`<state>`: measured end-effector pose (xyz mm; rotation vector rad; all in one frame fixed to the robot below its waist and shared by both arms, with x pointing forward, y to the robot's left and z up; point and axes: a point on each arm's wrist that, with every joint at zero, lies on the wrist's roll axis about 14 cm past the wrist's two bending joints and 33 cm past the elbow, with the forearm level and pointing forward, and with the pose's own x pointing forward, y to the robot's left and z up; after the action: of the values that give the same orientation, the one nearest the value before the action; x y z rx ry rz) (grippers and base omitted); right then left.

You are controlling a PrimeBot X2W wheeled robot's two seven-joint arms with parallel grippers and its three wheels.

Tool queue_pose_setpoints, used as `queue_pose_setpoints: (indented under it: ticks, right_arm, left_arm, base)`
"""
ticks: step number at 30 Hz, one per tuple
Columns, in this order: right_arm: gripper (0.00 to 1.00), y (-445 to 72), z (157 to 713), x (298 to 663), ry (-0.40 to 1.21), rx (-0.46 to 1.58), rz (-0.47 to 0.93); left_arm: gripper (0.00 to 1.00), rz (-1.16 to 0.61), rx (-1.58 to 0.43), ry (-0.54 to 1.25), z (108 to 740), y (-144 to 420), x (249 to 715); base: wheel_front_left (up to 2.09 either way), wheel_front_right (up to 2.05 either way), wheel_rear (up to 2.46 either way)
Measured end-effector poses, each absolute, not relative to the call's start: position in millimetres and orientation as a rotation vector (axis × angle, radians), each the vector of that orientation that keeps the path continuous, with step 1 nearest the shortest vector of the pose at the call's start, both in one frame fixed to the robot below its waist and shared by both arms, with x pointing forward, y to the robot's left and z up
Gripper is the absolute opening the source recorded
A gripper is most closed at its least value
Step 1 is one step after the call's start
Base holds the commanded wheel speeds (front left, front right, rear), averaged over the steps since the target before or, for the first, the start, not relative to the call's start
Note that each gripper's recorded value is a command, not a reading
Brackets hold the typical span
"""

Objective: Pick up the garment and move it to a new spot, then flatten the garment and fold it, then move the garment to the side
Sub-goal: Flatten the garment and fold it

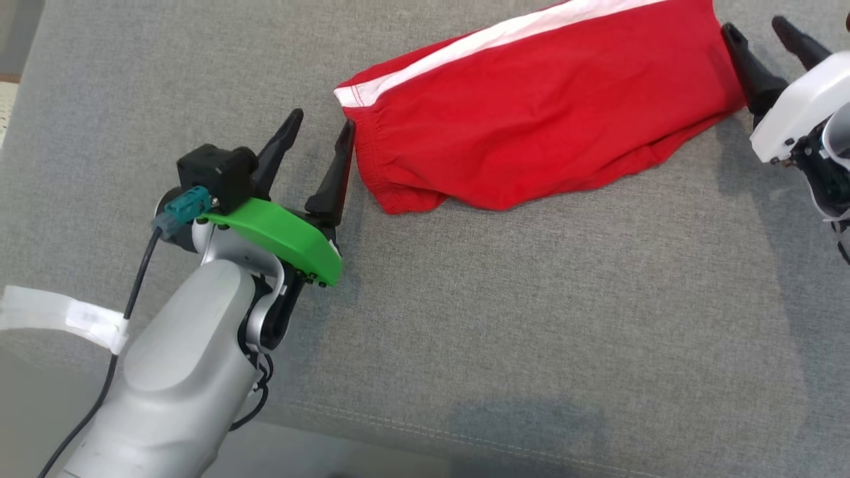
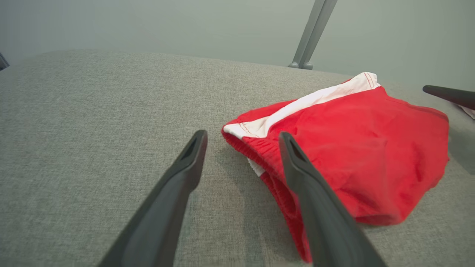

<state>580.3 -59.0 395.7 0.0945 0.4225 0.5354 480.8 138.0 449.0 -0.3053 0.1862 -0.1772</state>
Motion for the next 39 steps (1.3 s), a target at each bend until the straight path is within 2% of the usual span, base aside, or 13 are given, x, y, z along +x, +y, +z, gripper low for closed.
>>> queue_pose_setpoints:
  ticks: [12,22,32,33,34,35,39]
  right_arm:
    - [1.0,-57,389,571,0.516,0.202,0.458]
    - [1.0,-59,370,567,0.6,0.189,0.394]
    - [1.0,-49,358,555,0.708,0.249,0.391]
    - [0.49,-47,358,554,0.713,0.257,0.394]
    - [0.29,-44,359,553,0.713,0.27,0.4]
    - [0.0,-41,360,552,0.715,0.286,0.404]
    - [0.0,-26,362,541,0.734,0.328,0.435]
  left_arm:
    - [1.0,-0.168,-0.313,0.154,465,141,461]
    - [1.0,-0.138,-0.318,0.157,463,150,452]
    - [1.0,-0.128,-0.324,0.148,465,152,449]
    - [1.0,-0.128,-0.324,0.146,466,152,449]
    - [1.0,-0.128,-0.324,0.144,467,152,449]
    - [1.0,-0.128,-0.324,0.142,468,152,449]
    - [1.0,-0.126,-0.321,0.131,472,153,448]
  base:
    - [0.0,0.0,0.0]
    - [0.0,0.0,0.0]
    - [0.0,0.0,0.0]
    - [0.0,0.0,0.0]
    - [0.0,0.0,0.0]
    - [0.0,0.0,0.0]
    - [0.0,0.0,0.0]
